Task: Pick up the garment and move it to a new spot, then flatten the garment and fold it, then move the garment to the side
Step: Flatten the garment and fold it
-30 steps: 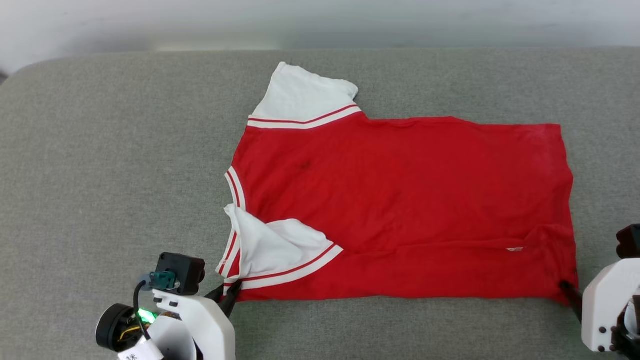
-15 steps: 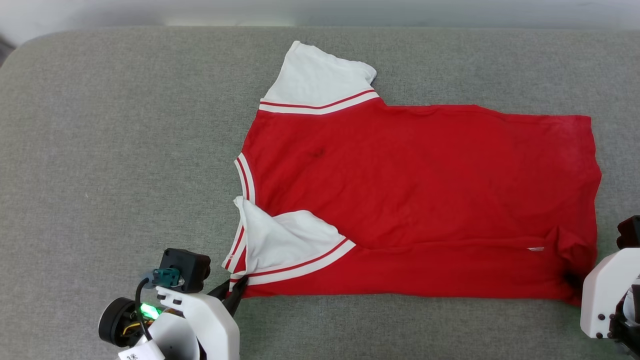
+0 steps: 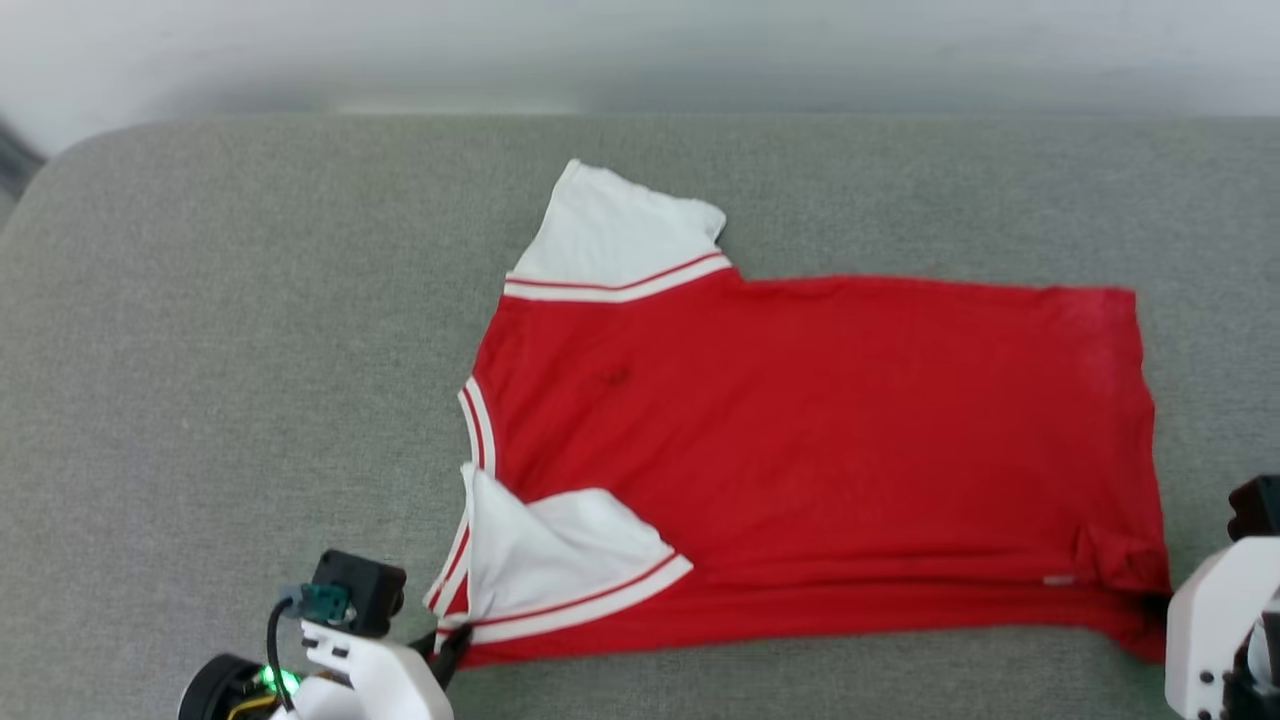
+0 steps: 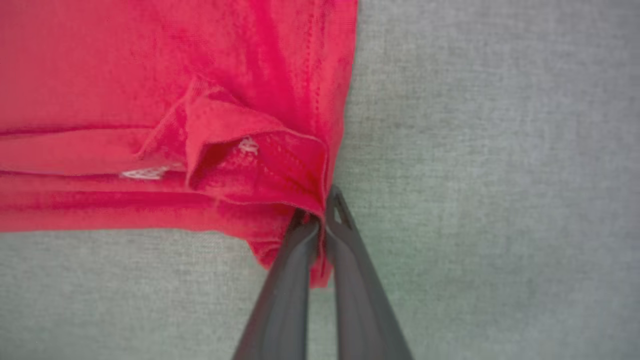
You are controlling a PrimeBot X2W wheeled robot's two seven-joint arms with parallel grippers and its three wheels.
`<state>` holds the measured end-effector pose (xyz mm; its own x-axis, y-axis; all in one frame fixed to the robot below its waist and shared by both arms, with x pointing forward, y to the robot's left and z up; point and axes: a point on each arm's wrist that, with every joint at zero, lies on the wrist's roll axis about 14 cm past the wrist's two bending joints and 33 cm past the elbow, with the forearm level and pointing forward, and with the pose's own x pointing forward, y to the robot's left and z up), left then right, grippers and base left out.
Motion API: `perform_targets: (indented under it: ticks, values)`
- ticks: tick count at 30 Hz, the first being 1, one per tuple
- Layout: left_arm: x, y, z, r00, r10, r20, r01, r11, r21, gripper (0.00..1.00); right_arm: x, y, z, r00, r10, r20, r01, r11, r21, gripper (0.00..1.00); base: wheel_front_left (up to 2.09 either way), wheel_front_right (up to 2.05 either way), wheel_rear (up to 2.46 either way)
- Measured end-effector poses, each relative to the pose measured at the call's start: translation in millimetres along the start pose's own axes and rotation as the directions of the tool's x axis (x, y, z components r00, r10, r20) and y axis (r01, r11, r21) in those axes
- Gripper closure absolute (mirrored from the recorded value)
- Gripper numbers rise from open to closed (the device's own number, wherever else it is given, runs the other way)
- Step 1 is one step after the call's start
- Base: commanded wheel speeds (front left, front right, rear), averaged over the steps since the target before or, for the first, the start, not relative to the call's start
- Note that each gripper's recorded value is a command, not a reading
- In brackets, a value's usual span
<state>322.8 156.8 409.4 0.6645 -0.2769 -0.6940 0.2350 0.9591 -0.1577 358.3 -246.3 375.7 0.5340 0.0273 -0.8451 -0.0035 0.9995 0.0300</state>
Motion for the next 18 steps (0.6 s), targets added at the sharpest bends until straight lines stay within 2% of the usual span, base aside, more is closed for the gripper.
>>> perform_targets:
  ticks: [11,18]
  values:
    - [-26.6,-14.7,-43.2,0.997,-0.032,-0.076,0.031,0.999,-0.013,1.00,-45.8,-16.1,-36.8,0.999,-0.031,-0.031,0.030,0.998,-0.046,1.00,0.00,0.00,0.00]
    - [-28.0,-21.9,-58.0,0.994,-0.046,-0.097,0.041,0.998,-0.050,1.00,-49.5,-16.1,-56.7,0.998,-0.030,-0.052,0.028,0.999,-0.037,1.00,0.00,0.00,0.00]
